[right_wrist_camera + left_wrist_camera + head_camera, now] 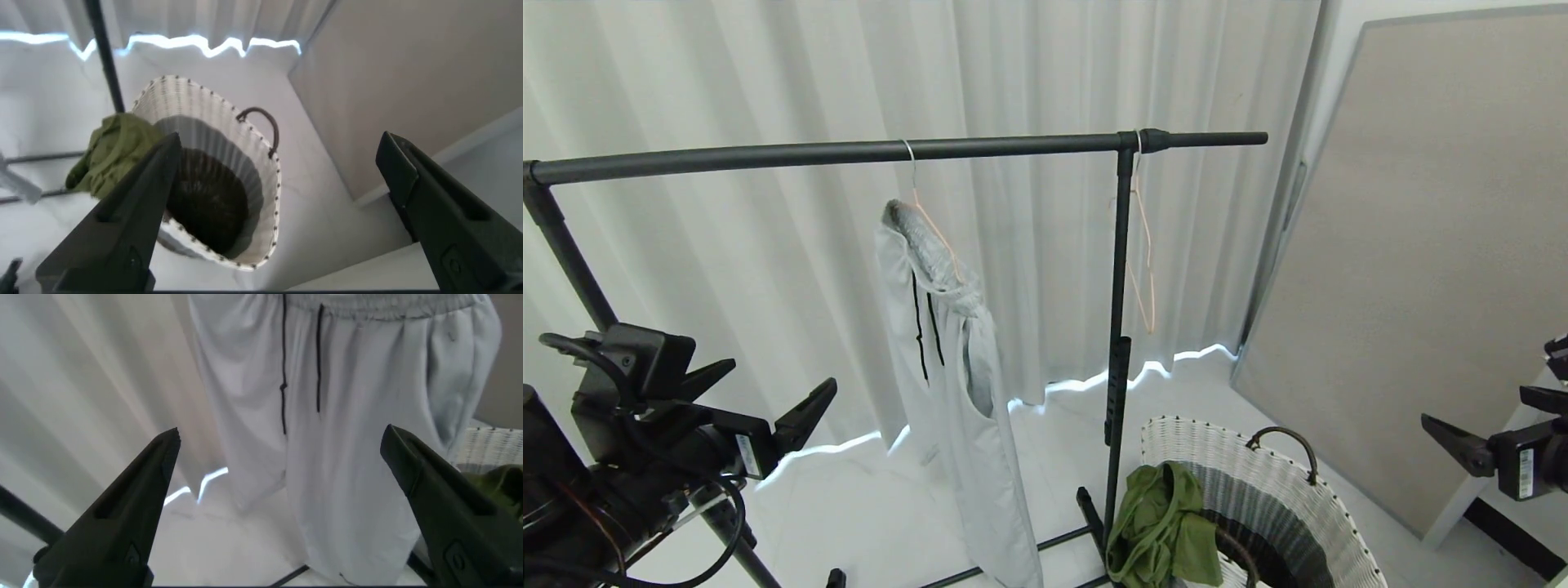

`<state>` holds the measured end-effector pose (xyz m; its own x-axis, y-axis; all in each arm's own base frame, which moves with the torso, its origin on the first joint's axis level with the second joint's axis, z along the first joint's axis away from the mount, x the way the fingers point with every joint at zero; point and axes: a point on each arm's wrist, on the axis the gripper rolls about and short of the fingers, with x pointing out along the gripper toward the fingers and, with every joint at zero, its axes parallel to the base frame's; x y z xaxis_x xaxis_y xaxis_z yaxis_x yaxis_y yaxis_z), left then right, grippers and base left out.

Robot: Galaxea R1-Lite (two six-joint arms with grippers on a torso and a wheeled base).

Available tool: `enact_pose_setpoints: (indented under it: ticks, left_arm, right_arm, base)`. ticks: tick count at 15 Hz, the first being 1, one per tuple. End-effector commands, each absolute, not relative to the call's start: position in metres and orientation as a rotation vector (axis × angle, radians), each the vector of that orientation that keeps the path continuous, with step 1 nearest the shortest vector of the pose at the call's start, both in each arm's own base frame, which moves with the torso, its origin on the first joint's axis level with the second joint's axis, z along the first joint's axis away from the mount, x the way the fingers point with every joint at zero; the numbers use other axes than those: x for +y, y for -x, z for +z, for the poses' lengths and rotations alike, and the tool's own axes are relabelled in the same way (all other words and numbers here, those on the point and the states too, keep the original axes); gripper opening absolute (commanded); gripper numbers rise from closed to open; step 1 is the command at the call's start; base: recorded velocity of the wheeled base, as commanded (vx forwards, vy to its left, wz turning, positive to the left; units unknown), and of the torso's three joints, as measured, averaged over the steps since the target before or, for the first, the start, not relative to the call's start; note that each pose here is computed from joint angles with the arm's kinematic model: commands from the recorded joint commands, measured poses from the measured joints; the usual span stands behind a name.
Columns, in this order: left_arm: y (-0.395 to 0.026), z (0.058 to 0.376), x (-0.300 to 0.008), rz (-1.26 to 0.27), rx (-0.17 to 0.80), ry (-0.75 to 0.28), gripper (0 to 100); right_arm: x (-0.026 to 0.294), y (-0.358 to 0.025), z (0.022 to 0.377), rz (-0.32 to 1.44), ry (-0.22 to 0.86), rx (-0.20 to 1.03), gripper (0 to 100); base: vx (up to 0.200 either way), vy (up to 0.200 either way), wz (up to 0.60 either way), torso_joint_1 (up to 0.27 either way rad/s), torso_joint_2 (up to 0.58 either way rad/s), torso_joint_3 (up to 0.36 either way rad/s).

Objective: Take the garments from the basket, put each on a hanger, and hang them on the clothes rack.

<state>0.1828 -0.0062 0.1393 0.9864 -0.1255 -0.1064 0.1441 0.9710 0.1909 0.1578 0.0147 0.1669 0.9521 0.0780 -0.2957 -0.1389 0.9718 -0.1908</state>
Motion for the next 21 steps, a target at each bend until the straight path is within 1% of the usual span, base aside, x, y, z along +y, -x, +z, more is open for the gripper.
enact_pose_setpoints:
  ticks: [1,2,3,5,15,17,21]
  left_arm:
    - [-0.185,0.138,-0.004,-0.128,0.103,-0.200,100]
    - [-0.185,0.138,-0.004,-0.128,0.103,-0.200,100]
    - [-0.185,0.137,-0.004,-0.128,0.106,-0.199,100]
    - [-0.186,0.136,-0.004,-0.129,0.113,-0.199,100]
    - [-0.186,0.132,-0.004,-0.131,0.133,-0.198,100]
    - [-0.186,0.130,-0.005,-0.136,0.140,-0.197,100]
    - [-0.186,0.130,-0.005,-0.136,0.142,-0.197,100]
  right_arm:
    - [0.016,-0.160,0.153,0.119,0.213,0.326,100]
    - [0.016,-0.160,0.153,0.119,0.213,0.326,100]
    - [0.016,-0.160,0.145,0.119,0.213,0.338,100]
    - [0.016,-0.167,0.146,0.117,0.210,0.305,100]
    - [0.017,-0.170,0.137,0.122,0.219,0.332,100]
    - [0.016,-0.166,0.135,0.125,0.232,0.339,100]
    - [0.017,-0.167,0.136,0.125,0.236,0.315,100]
  base:
    - [0.000,0.000,0.00,0.000,0.00,0.000]
    - [0.000,0.000,0.00,0.000,0.00,0.000]
    - [0.000,0.000,0.00,0.000,0.00,0.000]
    - [0.000,0.000,0.00,0.000,0.00,0.000]
    - [0.000,0.000,0.60,0.003,0.00,0.003]
    - [0.000,0.000,0.00,0.000,0.00,0.000]
    - [0.000,0.000,0.00,0.000,0.00,0.000]
